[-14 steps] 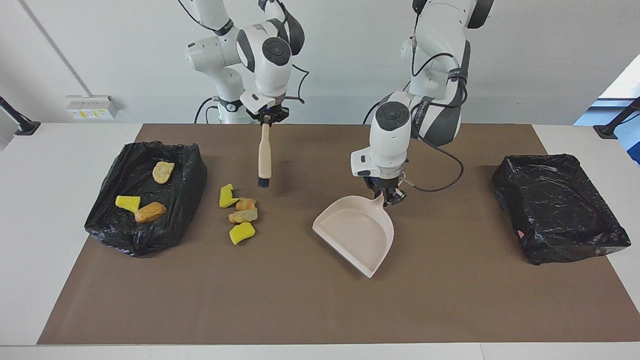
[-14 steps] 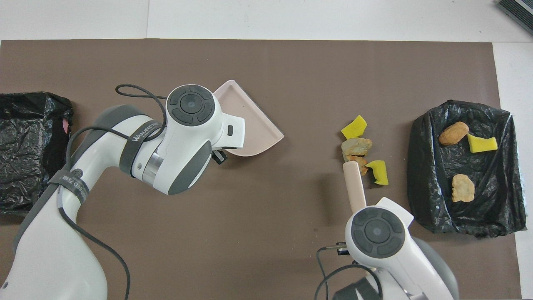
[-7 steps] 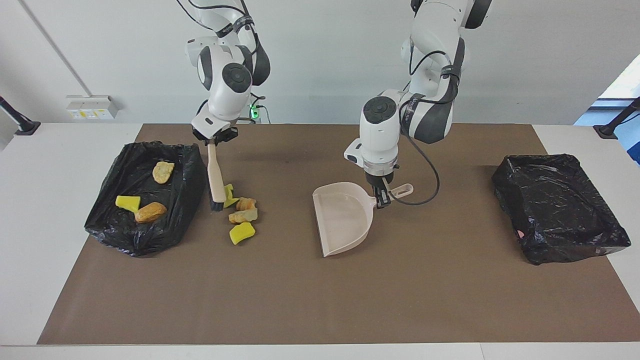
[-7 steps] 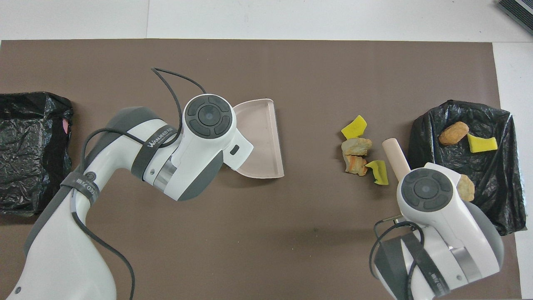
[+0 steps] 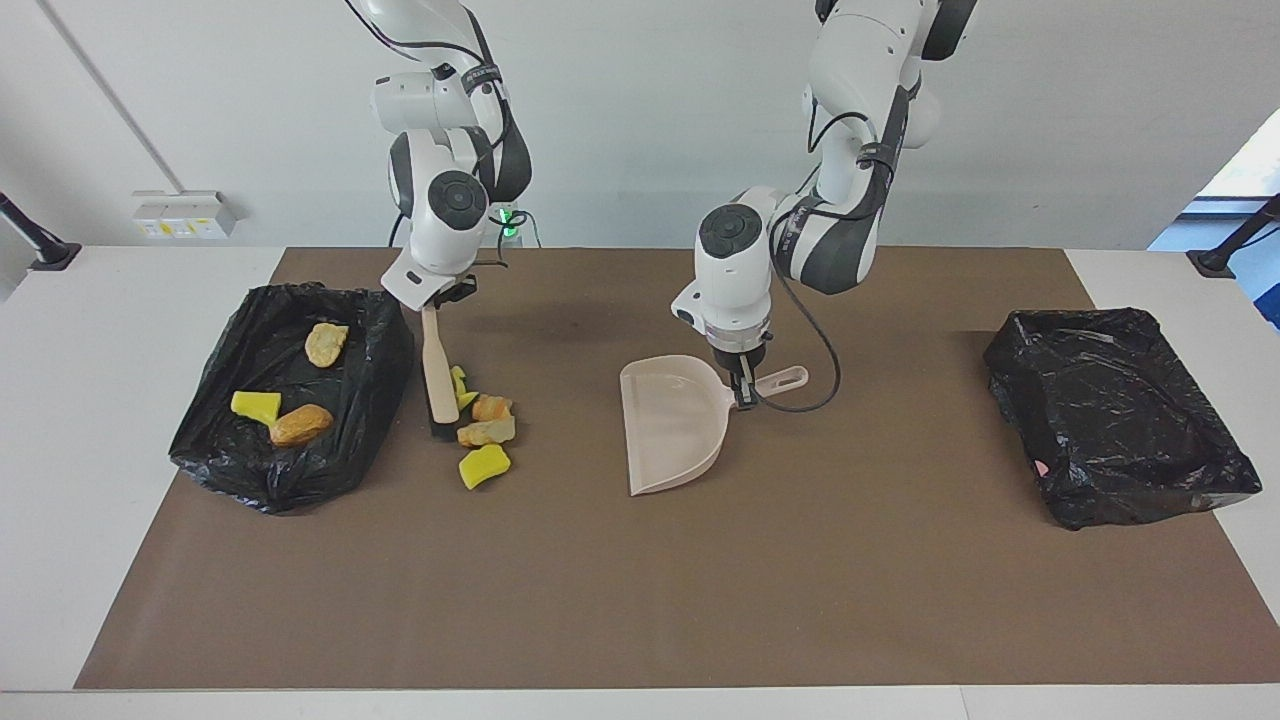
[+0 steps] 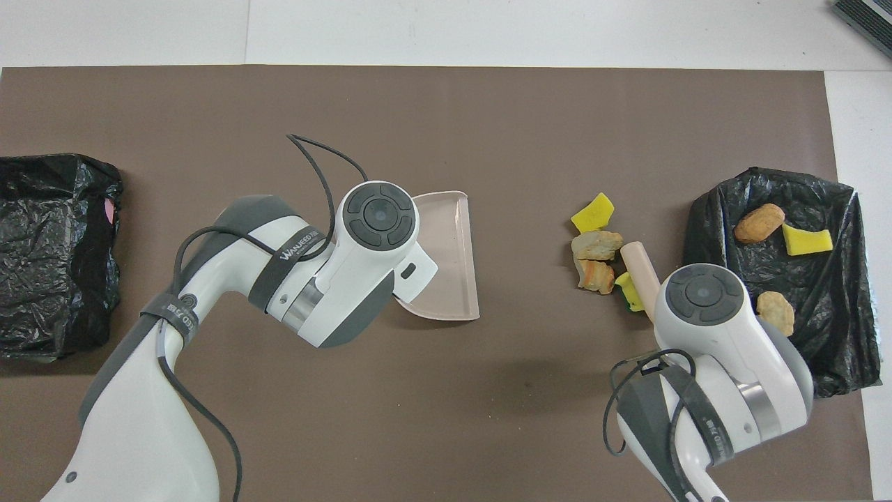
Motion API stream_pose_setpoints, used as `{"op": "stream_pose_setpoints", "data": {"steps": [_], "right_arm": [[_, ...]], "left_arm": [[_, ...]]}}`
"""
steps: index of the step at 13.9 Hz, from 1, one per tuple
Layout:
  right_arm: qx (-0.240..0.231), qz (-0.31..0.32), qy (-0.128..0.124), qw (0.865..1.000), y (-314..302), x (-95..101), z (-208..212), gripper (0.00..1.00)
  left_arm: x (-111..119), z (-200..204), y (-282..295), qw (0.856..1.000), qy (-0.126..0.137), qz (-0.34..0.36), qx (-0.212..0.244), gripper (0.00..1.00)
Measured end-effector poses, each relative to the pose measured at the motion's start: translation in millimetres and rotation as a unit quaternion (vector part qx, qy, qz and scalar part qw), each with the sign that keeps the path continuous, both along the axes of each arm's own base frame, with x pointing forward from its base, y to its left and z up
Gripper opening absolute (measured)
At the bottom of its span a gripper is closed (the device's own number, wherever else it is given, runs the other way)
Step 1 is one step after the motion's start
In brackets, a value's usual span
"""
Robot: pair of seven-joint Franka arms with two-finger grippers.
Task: Sweep and dump trash in bin
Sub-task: 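Sweep the remaining scraps toward the dustpan with the right gripper's brush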
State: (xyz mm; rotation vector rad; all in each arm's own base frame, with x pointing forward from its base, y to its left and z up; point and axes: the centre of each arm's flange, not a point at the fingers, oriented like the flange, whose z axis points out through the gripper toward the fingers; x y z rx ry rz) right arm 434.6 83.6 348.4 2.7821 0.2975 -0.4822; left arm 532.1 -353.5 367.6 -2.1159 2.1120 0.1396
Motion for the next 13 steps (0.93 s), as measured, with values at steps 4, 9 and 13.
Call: {"op": "stream_pose_setpoints", "data": {"steps": [4, 9, 13], "right_arm": [[0.063, -0.014, 0.012, 0.998, 54.8, 1.0, -11.9, 0.26], [0.153, -0.046, 0.028, 0.987, 137.5, -16.9, -18.7, 0.26], [0.223, -0.106, 0.046, 0.968, 169.1, -24.7, -22.7, 0.26]], "left_arm": [[-4.8, -6.3, -1.8, 1.0, -0.001, 0.026, 0.005, 0.31], [-15.0, -13.5, -6.8, 0.999, -0.011, 0.028, 0.023, 0.31], [-19.8, -16.9, -5.3, 0.999, -0.01, 0.028, 0.025, 0.31]]}}
